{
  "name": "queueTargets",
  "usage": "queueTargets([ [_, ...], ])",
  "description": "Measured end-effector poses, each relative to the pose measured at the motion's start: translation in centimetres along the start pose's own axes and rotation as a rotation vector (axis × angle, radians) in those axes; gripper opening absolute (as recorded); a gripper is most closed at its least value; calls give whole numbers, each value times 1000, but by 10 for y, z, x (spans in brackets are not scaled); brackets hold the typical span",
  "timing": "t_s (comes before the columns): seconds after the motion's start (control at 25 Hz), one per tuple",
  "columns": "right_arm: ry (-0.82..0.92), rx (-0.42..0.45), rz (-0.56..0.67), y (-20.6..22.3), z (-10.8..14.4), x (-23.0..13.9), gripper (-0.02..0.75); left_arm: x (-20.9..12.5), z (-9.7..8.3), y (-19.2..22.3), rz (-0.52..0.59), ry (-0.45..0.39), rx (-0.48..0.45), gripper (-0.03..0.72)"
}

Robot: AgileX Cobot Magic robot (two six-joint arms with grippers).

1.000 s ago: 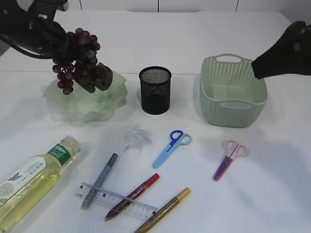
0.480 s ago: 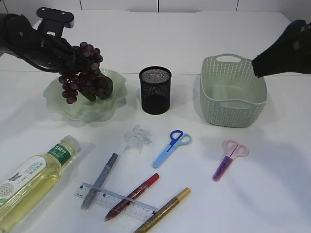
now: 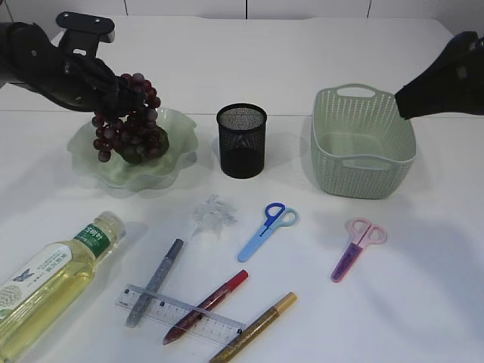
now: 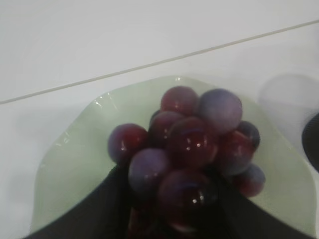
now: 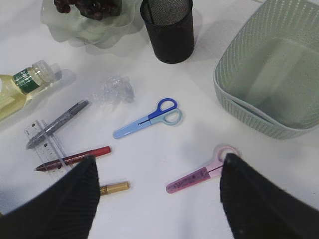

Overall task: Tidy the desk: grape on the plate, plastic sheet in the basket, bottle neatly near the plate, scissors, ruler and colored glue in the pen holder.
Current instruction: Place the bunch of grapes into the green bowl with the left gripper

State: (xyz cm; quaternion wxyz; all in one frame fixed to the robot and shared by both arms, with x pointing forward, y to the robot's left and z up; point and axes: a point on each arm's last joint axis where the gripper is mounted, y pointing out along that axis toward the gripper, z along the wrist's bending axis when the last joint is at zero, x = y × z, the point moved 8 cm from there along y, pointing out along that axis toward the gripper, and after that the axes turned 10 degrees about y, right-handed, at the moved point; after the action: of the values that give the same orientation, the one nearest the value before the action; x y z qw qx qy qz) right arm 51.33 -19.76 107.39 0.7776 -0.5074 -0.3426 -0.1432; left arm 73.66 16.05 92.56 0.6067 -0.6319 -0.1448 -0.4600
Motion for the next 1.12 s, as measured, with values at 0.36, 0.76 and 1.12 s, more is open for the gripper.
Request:
queueTargets([
  [0.36,-5,-6,2,0,-1,0,584,3,0,0,-16,-29,0,430],
  [0.76,-6,-12,1,2,-3,0,584,7,1,-2,-29,-42,1,485],
  [1.12,-10,-9,98,12,-6,-13,584,13,4,-43,67,76,-5,485],
])
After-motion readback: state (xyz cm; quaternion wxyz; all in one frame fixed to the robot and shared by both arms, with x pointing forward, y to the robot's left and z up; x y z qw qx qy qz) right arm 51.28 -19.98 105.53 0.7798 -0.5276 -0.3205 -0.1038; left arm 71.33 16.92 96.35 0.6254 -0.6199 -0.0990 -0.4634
